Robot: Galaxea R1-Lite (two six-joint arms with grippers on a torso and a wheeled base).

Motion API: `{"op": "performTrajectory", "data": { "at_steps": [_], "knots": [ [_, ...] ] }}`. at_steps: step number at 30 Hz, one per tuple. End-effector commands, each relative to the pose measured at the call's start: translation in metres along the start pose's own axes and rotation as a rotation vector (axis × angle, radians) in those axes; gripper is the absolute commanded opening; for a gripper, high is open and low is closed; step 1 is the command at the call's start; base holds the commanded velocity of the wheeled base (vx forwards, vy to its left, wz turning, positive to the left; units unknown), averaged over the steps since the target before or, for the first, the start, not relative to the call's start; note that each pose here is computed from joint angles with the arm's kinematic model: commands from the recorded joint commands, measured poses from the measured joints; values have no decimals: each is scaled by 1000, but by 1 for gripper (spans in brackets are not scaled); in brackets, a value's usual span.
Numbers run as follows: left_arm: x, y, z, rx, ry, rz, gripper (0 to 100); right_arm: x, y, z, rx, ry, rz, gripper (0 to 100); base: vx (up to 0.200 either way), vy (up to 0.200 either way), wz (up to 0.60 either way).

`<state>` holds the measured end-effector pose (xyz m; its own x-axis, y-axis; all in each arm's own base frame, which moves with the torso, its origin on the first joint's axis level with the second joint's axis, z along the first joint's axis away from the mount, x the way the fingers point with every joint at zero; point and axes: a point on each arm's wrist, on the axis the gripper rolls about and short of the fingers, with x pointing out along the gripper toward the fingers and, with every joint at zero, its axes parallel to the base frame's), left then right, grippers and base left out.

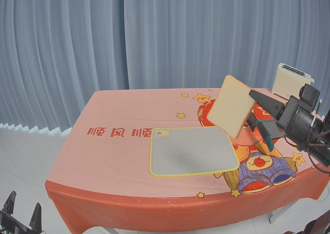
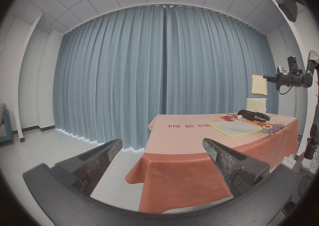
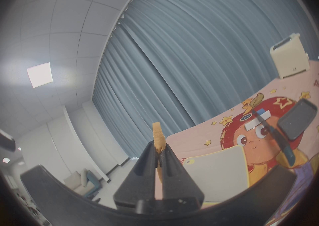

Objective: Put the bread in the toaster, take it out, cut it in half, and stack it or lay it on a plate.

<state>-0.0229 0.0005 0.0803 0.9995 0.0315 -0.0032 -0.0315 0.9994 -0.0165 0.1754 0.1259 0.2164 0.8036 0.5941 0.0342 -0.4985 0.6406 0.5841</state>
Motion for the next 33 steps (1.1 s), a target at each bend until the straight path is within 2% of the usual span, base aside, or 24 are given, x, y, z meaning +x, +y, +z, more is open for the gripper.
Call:
{"op": "performTrajectory", "data": {
  "at_steps": [1,6,9,18,28,33],
  "knots": [
    [0,0,-5,0,0,1,100,12,2,0,51,7,4,0,0,0,0],
    [0,0,-5,0,0,1,100,17,5,-2,137,19,14,0,0,0,0],
    [0,0,-5,0,0,1,100,19,6,-5,163,32,17,0,0,0,0],
    [0,0,-5,0,1,1,100,20,10,-15,164,72,32,0,0,0,0],
    [0,0,-5,0,0,1,100,26,5,-22,172,98,9,0,0,0,0],
    [0,0,-5,0,0,1,100,30,5,-23,243,101,5,0,0,0,0]
  ]
}}
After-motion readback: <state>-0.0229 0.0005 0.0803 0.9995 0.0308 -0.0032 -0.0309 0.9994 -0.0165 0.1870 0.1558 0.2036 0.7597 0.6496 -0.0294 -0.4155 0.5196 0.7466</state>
